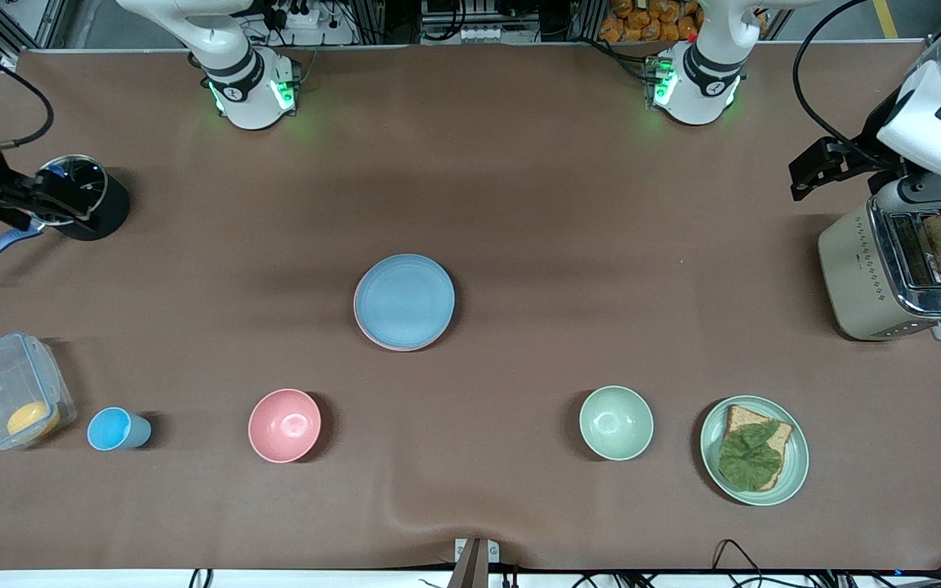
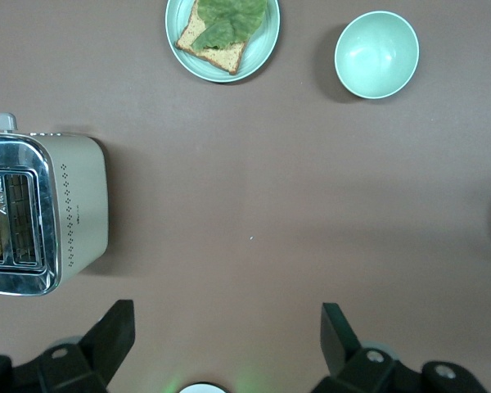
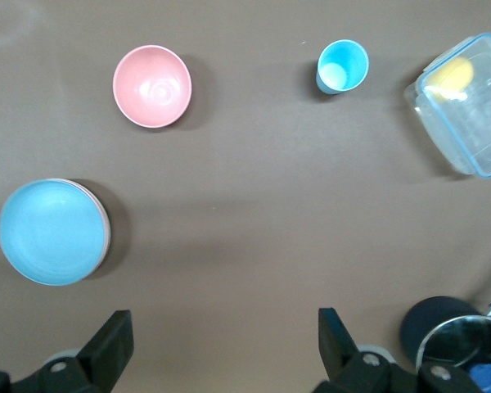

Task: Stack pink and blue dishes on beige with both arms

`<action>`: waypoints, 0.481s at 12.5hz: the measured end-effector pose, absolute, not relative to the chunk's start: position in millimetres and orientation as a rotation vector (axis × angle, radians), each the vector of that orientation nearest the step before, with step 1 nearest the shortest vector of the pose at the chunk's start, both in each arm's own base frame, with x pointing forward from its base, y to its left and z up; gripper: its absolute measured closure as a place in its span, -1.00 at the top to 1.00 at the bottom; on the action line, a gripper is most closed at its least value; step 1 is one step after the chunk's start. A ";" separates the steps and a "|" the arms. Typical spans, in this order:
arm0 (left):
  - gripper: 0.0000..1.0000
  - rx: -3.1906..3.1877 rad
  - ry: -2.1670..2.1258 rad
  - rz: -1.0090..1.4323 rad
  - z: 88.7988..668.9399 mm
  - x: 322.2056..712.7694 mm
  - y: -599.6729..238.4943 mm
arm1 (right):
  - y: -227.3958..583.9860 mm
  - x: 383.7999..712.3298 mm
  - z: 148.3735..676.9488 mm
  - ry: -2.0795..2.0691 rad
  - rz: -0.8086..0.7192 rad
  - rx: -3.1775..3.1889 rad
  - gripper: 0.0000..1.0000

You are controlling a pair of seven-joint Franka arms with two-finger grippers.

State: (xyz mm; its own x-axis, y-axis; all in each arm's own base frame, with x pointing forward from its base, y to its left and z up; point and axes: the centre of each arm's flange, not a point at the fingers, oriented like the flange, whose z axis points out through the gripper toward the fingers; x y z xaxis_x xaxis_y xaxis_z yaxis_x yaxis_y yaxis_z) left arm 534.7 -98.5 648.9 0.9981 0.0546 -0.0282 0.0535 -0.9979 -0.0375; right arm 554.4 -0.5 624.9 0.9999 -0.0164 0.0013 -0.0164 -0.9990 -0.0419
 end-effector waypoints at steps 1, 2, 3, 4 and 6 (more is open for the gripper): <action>1.00 -3.104 -0.081 0.045 648.9 534.7 -98.5 | -2.1 554.6 621.5 -0.009 0.008 -3.105 1.00; 1.00 -3.104 -0.080 0.045 649.1 534.7 -98.6 | -2.8 554.6 617.9 -0.030 0.023 -3.107 1.00; 1.00 -3.104 -0.079 0.043 649.5 534.6 -98.7 | -3.2 554.3 615.8 -0.038 0.038 -3.109 1.00; 1.00 -3.104 -0.077 0.042 649.9 534.5 -99.3 | -3.2 554.0 615.4 -0.045 0.044 -3.109 1.00; 1.00 -3.105 -0.076 0.038 651.1 534.1 -99.8 | -3.6 553.9 615.4 -0.055 0.045 -3.117 1.00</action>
State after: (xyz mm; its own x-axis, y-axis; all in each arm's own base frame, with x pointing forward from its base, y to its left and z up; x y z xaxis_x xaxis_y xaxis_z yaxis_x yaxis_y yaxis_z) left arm 534.1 -99.8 651.1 0.9985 0.0493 -0.0238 0.0484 -0.9982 -0.0365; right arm 553.9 -3.6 615.4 0.9990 0.0354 -0.0287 0.0347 -0.9991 -0.0247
